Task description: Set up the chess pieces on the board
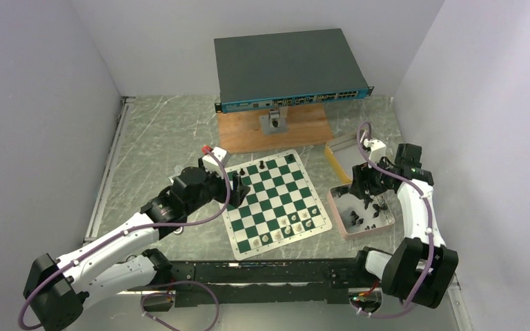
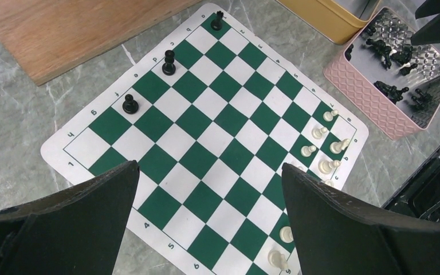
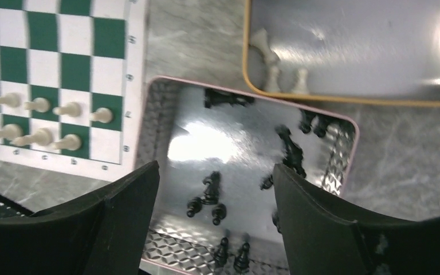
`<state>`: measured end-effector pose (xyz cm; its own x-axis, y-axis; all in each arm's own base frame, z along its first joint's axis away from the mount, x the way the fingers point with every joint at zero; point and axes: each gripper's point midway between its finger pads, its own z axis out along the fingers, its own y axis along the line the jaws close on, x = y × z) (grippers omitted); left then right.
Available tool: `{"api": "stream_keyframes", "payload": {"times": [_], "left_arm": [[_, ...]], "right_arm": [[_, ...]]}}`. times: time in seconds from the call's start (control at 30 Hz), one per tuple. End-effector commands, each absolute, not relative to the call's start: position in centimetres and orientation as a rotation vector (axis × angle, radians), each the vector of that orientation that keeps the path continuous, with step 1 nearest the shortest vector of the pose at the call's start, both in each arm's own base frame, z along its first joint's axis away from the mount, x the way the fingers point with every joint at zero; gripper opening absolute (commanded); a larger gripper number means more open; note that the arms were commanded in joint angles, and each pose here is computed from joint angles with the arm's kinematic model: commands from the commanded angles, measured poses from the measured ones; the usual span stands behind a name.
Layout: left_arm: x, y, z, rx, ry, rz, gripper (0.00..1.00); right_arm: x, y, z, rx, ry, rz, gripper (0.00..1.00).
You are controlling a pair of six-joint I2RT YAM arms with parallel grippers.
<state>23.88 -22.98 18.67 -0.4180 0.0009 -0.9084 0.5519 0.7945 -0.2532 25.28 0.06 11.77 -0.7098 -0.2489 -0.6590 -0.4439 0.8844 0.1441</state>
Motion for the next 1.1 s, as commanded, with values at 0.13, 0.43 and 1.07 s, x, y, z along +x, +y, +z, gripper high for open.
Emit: {"api": "stream_keyframes", "payload": {"times": [0.13,0.43,1.07], "left_arm": [[23.8,-23.2,18.6,0.439,1.917,-0.659,1.0],[23.9,-23.6,18.0,0.46,1.941,-0.657,1.0],[24.0,-24.0,17.6,0.473,1.959,-0.659,1.0]], "right_arm": [[24.5,-4.6,7.8,-0.36,2.585,0.112,0.61],[24.0,-5.6,5.4,-0.318,2.667,0.07,0.49],[27.8,0.4,8.3,-0.39,2.406,0.484,0.42]]}}
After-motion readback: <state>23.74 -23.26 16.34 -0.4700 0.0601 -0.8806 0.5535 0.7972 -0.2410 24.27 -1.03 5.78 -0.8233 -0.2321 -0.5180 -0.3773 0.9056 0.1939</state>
